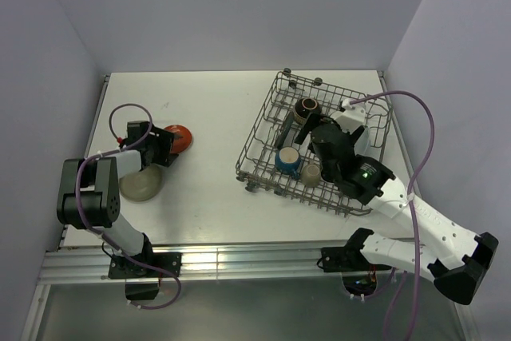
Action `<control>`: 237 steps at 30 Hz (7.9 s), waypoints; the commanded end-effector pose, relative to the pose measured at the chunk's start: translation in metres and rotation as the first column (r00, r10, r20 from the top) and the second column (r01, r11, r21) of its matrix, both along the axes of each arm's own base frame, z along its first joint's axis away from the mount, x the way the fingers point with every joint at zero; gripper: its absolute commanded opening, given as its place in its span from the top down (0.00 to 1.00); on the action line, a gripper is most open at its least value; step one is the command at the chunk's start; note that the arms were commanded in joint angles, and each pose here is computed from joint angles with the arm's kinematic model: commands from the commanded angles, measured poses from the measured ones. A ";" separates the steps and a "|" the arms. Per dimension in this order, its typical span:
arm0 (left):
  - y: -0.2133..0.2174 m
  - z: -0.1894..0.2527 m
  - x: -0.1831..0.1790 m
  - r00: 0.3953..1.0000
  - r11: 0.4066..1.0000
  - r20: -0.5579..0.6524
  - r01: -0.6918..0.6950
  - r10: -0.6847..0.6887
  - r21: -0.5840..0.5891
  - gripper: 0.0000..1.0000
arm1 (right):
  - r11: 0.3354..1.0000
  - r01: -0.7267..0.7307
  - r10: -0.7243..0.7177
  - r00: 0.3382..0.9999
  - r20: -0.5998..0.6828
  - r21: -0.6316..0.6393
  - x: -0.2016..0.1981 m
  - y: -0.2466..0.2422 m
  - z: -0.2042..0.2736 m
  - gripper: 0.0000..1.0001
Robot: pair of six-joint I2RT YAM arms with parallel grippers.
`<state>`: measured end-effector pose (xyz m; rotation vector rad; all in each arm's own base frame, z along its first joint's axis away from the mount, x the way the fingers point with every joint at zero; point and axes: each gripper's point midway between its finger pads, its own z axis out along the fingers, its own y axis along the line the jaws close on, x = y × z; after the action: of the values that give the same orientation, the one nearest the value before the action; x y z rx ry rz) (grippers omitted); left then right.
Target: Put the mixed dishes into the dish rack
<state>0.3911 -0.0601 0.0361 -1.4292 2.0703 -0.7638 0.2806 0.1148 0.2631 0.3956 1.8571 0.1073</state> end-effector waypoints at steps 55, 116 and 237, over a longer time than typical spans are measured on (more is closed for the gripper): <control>-0.002 0.153 -0.047 0.970 0.993 0.218 0.088 -0.104 0.082 1.00 | 0.881 -0.430 0.453 0.887 -0.089 0.198 0.006 0.140 0.001 0.00; -0.031 0.161 -0.112 0.965 0.882 0.012 0.234 -0.262 0.409 0.44 | 0.977 0.170 -0.200 0.943 -0.265 -0.130 0.042 -0.022 -0.028 1.00; 0.047 0.036 -0.059 0.941 0.938 -0.322 0.199 -0.103 0.284 1.00 | 0.782 -0.566 0.603 0.794 -0.084 0.261 0.002 0.153 -0.007 0.00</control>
<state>0.3228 0.0030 0.0394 -1.3625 2.4805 -0.0736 0.2786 0.2108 0.2336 0.0738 2.2015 0.4099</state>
